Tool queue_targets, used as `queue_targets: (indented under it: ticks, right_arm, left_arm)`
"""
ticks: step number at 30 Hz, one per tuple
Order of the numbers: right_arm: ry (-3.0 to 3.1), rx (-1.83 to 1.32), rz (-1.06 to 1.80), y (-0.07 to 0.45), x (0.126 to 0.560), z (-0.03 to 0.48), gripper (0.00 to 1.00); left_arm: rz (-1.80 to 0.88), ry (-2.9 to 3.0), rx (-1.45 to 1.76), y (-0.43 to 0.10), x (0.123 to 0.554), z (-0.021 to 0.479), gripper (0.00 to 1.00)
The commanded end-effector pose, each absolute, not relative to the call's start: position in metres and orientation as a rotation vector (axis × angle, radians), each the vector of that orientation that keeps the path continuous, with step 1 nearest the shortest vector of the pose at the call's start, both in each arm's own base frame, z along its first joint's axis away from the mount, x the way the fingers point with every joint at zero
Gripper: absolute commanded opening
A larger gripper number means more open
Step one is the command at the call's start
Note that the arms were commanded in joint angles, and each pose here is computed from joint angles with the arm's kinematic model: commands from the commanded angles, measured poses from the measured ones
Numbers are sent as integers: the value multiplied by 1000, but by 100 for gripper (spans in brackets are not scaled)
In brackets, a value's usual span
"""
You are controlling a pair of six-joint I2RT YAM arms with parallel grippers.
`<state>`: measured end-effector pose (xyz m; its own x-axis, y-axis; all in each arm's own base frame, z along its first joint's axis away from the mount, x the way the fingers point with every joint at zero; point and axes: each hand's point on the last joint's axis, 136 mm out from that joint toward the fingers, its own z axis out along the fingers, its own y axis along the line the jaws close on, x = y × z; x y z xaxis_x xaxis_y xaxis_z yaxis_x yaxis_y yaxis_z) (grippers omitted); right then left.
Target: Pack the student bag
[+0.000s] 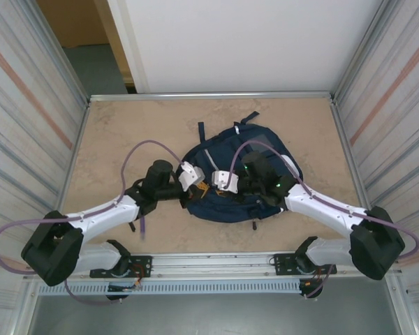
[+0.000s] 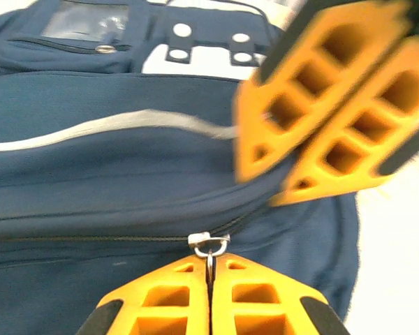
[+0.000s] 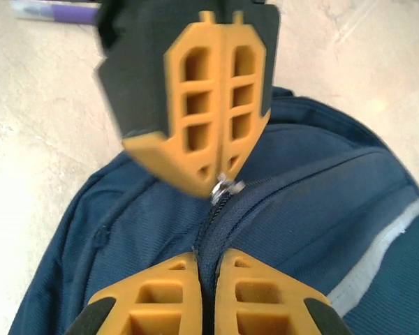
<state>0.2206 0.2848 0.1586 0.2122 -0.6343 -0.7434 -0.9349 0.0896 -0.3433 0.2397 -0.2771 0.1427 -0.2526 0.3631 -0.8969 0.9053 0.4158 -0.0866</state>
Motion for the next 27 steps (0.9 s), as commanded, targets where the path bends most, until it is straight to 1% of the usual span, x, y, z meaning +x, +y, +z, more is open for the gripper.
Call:
queue_targets:
  ticks: [1,4,6,7,8,9,10,11,12,14,16,18,19,20,21,22,23,24,27]
  right_arm:
    - [1306,-1821,416,263,187,162,0]
    - [1158,-1975,353,250,169,155,0]
    - [1212,-1986,267,245,179,147,1]
    - [1259,-1948,226,246,188,146,20]
    - [1316,-1863,193,252,198,150,35]
    - [1363,-1772,227,259,202,157,40]
    - [1390,-1698,283,266,203,165,43]
    - [1424,-1604,353,276,204,175,50]
    - [1468,-1527,402,283,206,182,55]
    - [1557,-1429,413,291,213,187,56]
    - [1635,-1417,361,290,219,179,56]
    - [1718,-1401,231,278,233,161,55]
    - [1754,-1396,186,272,239,154,52]
    - [1795,-1400,158,265,242,148,42]
    - [1825,-1426,154,259,243,143,24]
    - [1828,-1452,147,255,242,143,11]
    - [1824,-1482,138,251,240,142,3]
    - [1807,-1499,147,249,238,145,0]
    - [1700,-1579,288,252,222,158,0]
  left_arm:
    - [-641,1827,911,-244,288,157,0]
    - [-661,1863,873,-236,306,150,0]
    - [-697,1846,902,-241,307,152,0]
    - [-733,1826,930,-246,302,154,0]
    - [-783,1806,952,-252,296,158,0]
    - [-820,1795,960,-258,291,161,0]
    - [-843,1786,969,-265,284,163,0]
    - [-862,1771,986,-273,275,165,0]
    - [-879,1751,1004,-282,265,167,0]
    - [-914,1723,1024,-298,248,170,0]
    - [-939,1712,1025,-310,237,172,0]
    - [-954,1729,1008,-313,231,173,0]
    - [-949,1748,989,-311,231,172,0]
    - [-932,1762,970,-307,232,172,0]
    - [-900,1777,953,-302,233,169,0]
    - [-865,1786,935,-296,235,168,0]
    - [-834,1802,915,-289,238,166,0]
    - [-822,1817,891,-283,241,166,0]
    - [-825,1842,835,-267,248,168,0]
